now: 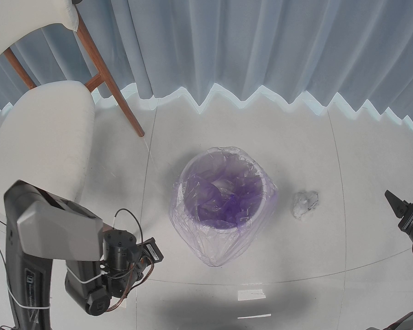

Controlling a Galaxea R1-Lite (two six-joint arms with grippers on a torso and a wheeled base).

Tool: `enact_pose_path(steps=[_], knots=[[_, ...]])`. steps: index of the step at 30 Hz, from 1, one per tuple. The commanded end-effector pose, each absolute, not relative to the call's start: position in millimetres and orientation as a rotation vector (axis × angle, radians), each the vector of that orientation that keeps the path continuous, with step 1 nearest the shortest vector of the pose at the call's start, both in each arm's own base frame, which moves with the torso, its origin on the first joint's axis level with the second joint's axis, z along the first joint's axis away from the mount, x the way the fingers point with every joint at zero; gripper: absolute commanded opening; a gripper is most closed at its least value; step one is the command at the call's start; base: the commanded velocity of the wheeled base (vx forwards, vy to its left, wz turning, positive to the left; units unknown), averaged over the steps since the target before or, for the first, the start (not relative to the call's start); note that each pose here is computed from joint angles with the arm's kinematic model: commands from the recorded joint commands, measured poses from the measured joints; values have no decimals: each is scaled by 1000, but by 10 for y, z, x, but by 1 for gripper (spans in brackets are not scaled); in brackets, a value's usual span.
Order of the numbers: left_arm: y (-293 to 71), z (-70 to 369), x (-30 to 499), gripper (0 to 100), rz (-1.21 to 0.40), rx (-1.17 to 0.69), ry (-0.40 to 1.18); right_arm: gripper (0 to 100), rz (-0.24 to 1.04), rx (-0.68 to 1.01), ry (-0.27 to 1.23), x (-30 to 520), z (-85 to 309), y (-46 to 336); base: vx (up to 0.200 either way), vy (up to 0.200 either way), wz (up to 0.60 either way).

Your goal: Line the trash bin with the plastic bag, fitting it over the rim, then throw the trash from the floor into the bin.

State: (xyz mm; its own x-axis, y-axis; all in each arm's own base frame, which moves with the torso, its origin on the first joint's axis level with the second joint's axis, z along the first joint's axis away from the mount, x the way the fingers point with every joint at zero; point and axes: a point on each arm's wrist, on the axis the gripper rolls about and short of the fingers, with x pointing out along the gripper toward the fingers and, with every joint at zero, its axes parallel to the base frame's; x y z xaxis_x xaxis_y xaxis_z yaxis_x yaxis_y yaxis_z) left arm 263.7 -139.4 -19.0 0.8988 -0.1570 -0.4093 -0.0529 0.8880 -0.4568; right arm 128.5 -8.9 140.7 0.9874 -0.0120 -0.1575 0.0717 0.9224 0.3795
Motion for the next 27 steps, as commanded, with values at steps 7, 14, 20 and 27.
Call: enact_pose_path(steps=[7,14,20,27], knots=[[-1468,305,2456,100,-222,-688,415,100,-45,396,184,1167,1335,-76,0,0,0],[-1600,4,2716,100,-201,-680,433,100,-46,394,182,1133,1348,-74,0,0,0],[-1638,-182,2948,100,-179,-684,415,100,-46,393,182,1138,1352,-74,0,0,0],[-1661,-243,3117,0,-180,-705,384,100,-47,393,187,1141,1345,-74,0,0,0]])
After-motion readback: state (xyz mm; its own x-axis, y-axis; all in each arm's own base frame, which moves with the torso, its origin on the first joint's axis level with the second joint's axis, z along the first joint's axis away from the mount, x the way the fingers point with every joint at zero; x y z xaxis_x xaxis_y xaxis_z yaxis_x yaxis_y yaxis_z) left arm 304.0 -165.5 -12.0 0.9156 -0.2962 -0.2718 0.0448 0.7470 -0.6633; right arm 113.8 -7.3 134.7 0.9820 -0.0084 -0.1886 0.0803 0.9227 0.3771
